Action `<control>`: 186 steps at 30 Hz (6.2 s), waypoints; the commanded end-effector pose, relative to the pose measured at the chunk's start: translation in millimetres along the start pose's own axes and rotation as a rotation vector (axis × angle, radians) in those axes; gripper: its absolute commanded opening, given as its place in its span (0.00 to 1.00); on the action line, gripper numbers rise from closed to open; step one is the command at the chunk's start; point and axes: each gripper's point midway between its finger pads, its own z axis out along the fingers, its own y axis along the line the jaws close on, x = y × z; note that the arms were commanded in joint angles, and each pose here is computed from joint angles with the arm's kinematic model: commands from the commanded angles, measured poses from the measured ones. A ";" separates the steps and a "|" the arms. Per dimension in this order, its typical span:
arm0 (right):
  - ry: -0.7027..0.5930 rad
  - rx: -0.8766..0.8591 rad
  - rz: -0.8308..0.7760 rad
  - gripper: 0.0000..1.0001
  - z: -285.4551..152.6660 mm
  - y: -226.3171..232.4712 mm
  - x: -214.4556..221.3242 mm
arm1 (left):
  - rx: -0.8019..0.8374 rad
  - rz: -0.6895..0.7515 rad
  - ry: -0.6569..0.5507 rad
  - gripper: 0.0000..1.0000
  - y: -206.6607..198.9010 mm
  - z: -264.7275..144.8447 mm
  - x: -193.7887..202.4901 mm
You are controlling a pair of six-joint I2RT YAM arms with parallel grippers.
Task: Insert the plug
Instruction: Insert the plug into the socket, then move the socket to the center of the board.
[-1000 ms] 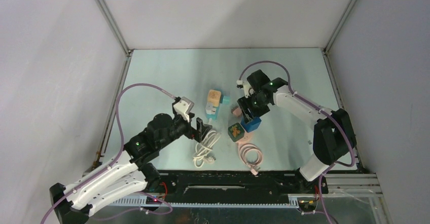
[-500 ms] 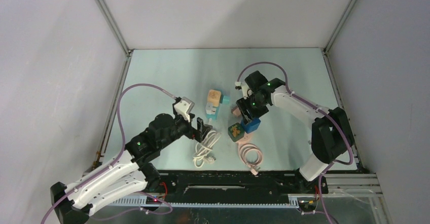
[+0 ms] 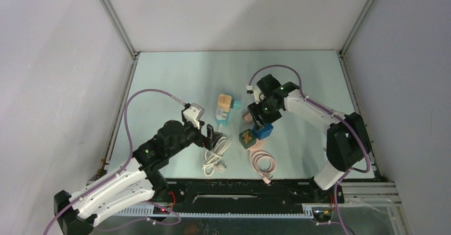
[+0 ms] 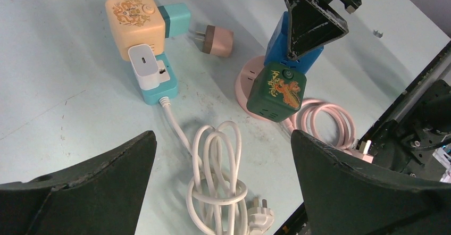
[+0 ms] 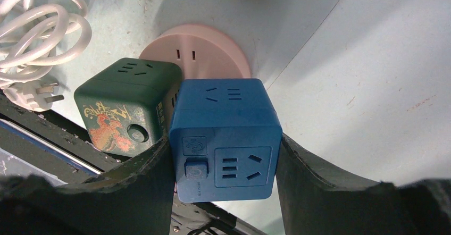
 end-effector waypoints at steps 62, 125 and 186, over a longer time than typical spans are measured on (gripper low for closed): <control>0.078 0.091 -0.111 0.00 24.8 -7.5 23.7 | -0.024 -0.037 -0.042 1.00 5.2 2.4 -4.0; -0.201 0.055 -0.013 0.93 -41.5 23.6 -45.1 | 0.020 -0.054 0.000 0.98 -2.3 34.8 6.3; -0.737 0.046 0.253 0.99 -138.2 -48.4 -14.5 | -0.254 -0.095 -0.096 0.94 58.5 29.4 -29.0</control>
